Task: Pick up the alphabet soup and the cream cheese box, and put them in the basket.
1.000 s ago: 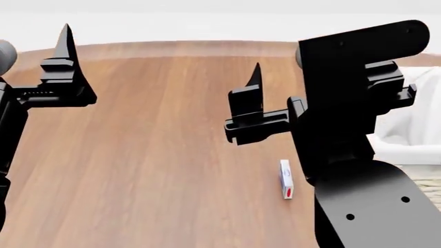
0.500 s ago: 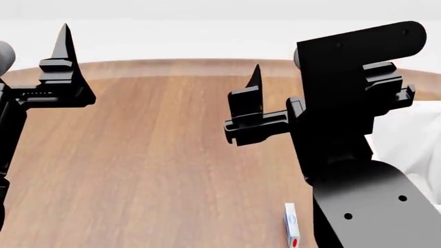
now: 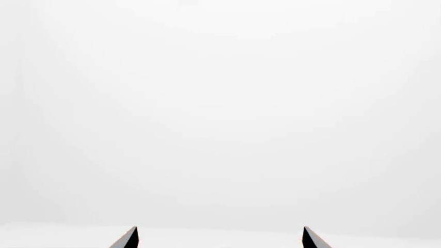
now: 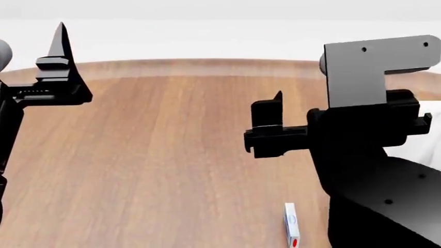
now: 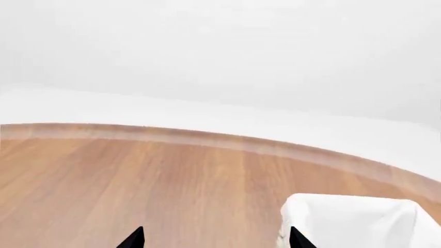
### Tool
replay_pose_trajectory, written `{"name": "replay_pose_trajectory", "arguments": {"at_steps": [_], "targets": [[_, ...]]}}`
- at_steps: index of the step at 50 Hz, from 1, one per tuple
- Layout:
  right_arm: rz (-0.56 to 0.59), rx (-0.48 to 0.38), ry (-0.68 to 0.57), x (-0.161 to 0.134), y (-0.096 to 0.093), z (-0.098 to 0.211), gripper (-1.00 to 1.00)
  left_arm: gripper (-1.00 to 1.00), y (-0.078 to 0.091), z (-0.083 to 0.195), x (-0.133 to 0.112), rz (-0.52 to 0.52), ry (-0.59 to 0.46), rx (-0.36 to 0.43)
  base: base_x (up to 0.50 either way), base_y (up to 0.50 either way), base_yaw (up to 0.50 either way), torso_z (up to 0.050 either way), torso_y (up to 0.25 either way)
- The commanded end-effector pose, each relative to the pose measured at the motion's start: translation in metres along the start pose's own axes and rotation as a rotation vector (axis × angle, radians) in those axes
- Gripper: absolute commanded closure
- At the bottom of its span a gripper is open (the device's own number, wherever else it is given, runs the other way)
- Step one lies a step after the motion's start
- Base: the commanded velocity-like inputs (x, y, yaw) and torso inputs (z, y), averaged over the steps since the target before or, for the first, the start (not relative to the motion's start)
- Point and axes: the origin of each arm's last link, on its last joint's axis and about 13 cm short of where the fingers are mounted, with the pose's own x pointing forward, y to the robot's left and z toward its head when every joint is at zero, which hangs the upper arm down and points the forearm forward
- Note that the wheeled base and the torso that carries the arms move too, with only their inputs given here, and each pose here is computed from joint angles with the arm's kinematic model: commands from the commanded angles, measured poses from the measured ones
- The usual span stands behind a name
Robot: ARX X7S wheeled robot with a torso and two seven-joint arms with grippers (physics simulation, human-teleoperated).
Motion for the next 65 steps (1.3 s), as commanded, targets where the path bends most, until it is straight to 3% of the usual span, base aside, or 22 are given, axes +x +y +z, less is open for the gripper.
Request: {"name": "replay_pose_trajectory", "arguments": {"at_steps": [1, 13, 16, 17, 18, 19, 20, 25, 28, 36, 42, 59, 65], "targets": [[-0.012, 0.013, 0.131, -0.033, -0.012, 0.007, -1.00, -1.00, 0.002, -0.001, 0.002, 0.007, 0.004, 0.001, 0.00, 0.00, 0.00, 0.000, 0.000], [0.131, 0.019, 0.379, -0.059, -0.009, -0.019, -1.00, -1.00, 0.004, -0.006, 0.003, 0.012, 0.016, 0.001, 0.00, 0.00, 0.00, 0.000, 0.000], [0.139, 0.023, 0.392, -0.061, -0.010, -0.021, -1.00, -1.00, 0.004, -0.006, 0.003, 0.013, 0.016, 0.002, 0.00, 0.00, 0.00, 0.000, 0.000], [0.162, -0.009, 0.411, -0.063, -0.010, -0.024, -1.00, -1.00, 0.004, -0.006, 0.004, 0.013, 0.016, 0.001, 0.00, 0.00, 0.00, 0.000, 0.000], [0.179, 0.050, 0.391, -0.063, -0.009, -0.025, -1.00, -1.00, 0.005, -0.005, 0.004, 0.015, 0.016, 0.002, 0.00, 0.00, 0.00, 0.000, 0.000], [0.197, 0.041, 0.419, -0.064, -0.009, -0.027, -1.00, -1.00, 0.005, -0.005, 0.004, 0.016, 0.015, 0.002, 0.00, 0.00, 0.00, 0.000, 0.000], [0.170, 0.010, 0.432, -0.064, -0.010, -0.029, -1.00, -1.00, 0.005, -0.005, 0.003, 0.016, 0.016, 0.001, 0.00, 0.00, 0.00, 0.000, 0.000], [0.207, 0.050, 0.591, -0.071, -0.013, -0.038, -1.00, -1.00, 0.005, -0.005, 0.004, 0.018, 0.016, 0.001, 0.00, 0.00, 0.00, 0.000, 0.000], [0.212, 0.032, 0.615, -0.074, -0.015, -0.043, -1.00, -1.00, 0.006, -0.005, 0.004, 0.020, 0.017, 0.002, 0.00, 0.00, 0.00, 0.000, 0.000], [0.174, 0.058, 0.649, -0.078, -0.022, -0.047, -1.00, -1.00, 0.006, -0.007, 0.005, 0.023, 0.019, 0.003, 0.00, 0.00, 0.00, 0.000, 0.000], [0.148, 0.135, 0.671, -0.080, -0.027, -0.052, -1.00, -1.00, 0.007, -0.007, 0.006, 0.025, 0.019, 0.004, 0.00, 0.00, 0.00, 0.000, 0.000], [-0.057, 0.324, 0.645, -0.102, -0.067, -0.044, -1.00, -1.00, 0.009, -0.011, 0.007, 0.032, 0.023, 0.015, 0.00, 0.00, 0.00, 0.000, 0.000], [-0.104, 0.347, 0.646, -0.108, -0.076, -0.048, -1.00, -1.00, 0.008, -0.011, 0.006, 0.029, 0.023, 0.018, 0.00, 0.00, 0.00, 0.000, 0.000]]}}
